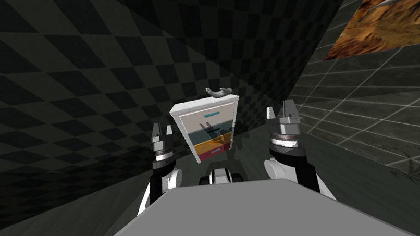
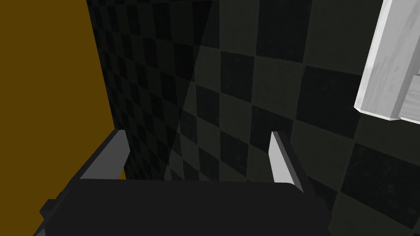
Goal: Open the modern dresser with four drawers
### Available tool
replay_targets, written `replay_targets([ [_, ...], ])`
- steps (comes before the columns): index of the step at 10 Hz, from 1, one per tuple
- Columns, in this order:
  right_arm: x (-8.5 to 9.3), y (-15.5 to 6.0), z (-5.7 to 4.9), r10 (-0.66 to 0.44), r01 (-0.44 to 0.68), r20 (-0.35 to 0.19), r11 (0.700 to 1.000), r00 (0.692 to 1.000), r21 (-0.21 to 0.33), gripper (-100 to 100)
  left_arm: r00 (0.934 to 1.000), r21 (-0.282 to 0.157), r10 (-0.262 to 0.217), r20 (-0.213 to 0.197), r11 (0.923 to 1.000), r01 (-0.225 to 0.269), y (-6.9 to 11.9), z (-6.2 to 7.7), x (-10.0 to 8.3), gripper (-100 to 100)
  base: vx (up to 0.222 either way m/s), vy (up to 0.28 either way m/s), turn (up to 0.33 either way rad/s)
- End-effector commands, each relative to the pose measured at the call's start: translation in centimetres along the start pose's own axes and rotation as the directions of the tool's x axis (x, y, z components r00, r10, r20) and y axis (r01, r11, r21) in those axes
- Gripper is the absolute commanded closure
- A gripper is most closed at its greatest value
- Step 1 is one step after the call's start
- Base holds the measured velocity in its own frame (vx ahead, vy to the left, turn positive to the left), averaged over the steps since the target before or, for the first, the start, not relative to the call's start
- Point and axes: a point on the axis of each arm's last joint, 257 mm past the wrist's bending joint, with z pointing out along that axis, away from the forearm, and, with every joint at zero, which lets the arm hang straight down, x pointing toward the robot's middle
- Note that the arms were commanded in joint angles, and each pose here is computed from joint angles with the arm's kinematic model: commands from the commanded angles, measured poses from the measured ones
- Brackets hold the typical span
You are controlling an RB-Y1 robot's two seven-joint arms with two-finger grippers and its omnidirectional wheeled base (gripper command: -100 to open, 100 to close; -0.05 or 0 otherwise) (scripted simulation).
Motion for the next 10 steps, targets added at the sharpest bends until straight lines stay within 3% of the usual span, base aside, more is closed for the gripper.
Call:
replay_targets([
  [1, 0.0, 0.0, 0.0, 0.0, 0.0, 0.0, 1.0, 1.0, 0.0, 0, 0.9986, -0.025, 0.015, -0.051, 0.9995, -0.016, 0.7, 0.1, 0.4, -100, 0.026, -0.058, 0.022],
  [6, 0.0, 0.0, 0.0, 0.0, 0.0, 0.0, 1.0, 1.0, 0.0, 0, 0.9954, -0.11, 0.022, -0.093, 0.9934, -0.032, 3.0, 0.4, 0.4, -100, 0.056, -0.073, 0.032],
  [10, 0.0, 0.0, 0.0, 0.0, 0.0, 0.0, 1.0, 1.0, 0.0, 0, 0.9949, -0.189, 0.017, -0.1, 0.9813, -0.036, 5.1, 0.4, 0.1, -100, 0.055, -0.08, 0.037],
])
